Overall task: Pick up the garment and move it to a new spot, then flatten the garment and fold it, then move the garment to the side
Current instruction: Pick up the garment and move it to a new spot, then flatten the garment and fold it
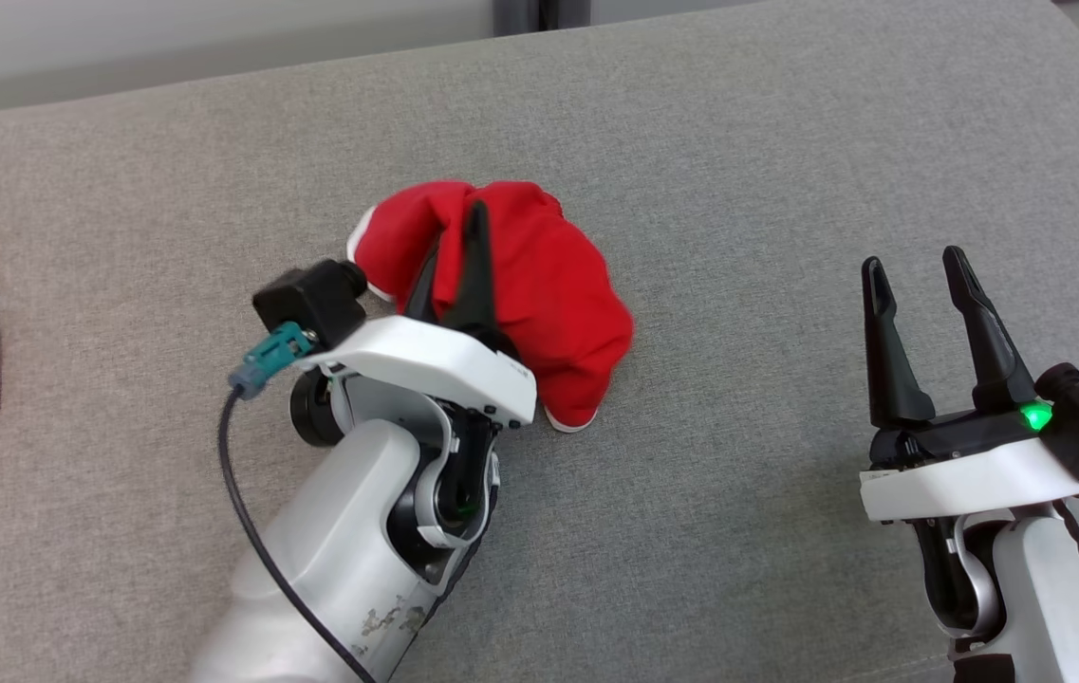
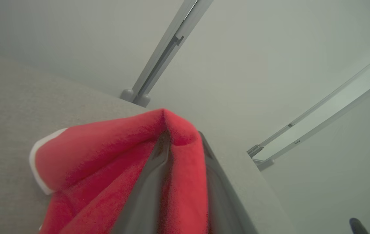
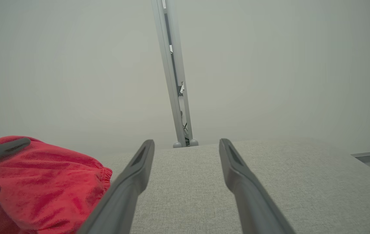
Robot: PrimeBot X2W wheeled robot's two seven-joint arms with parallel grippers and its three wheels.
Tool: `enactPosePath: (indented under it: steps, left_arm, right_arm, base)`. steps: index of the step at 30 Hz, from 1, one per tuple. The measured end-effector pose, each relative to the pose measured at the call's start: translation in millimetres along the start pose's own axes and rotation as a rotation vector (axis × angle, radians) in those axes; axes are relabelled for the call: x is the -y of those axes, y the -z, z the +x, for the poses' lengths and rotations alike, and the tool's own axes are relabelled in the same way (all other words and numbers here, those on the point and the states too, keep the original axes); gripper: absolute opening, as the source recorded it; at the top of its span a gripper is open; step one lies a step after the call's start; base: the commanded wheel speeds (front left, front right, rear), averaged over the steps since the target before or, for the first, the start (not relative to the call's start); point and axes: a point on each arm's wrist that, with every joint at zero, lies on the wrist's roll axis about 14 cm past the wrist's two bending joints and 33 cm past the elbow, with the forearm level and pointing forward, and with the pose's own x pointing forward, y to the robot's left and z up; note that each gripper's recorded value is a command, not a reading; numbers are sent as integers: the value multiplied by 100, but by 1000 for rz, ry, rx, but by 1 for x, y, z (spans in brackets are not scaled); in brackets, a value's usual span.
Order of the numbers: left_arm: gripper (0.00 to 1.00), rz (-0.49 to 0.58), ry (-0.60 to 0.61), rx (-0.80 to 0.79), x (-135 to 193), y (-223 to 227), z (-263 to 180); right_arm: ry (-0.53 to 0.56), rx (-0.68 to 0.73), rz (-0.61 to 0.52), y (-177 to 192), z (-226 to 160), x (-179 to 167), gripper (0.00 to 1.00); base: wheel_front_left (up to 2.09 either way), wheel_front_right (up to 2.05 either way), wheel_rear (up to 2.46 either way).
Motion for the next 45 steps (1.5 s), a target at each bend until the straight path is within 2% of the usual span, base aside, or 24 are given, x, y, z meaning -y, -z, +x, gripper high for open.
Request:
enactPosePath:
  steps: [3,5,10,14,20,24,29,34,41,45]
  left_arm:
    - [100,58,-24,-63,-14,22,-2]
    - [100,94,-19,-61,-17,21,-2]
    - [100,165,-35,40,-28,-14,-1]
    - [100,269,-43,142,-37,-51,-11]
    - [100,447,-90,266,-65,-103,-45]
    - [100,523,-141,320,-86,-125,-77]
    - [100,571,-224,342,-112,-128,-120]
    - [100,566,-284,375,-124,-126,-155]
    - [100,549,-312,409,-128,-128,-170]
    - [100,554,-306,406,-128,-127,-171]
  right_arm:
    - [-1,-4,1,2,1,0,100]
    - [-6,-5,2,3,2,-2,100]
    - [-31,0,5,2,5,-12,100]
    - [-62,3,9,1,5,-24,100]
    - [-124,-3,8,1,2,-47,100]
    - [-160,-8,8,2,-1,-61,100]
    - [-206,-17,6,3,-8,-78,100]
    - [-233,-29,8,6,-12,-88,100]
    - [-268,-47,10,12,-15,-99,100]
    - [-338,-83,42,24,-21,-124,100]
  base:
    - [0,0,0]
    - [0,0,0]
    - [0,0,0]
    - [0,0,0]
    - [0,0,0]
    - [0,0,0]
    - [0,0,0]
    - [0,0,0]
    - [0,0,0]
    - [0,0,0]
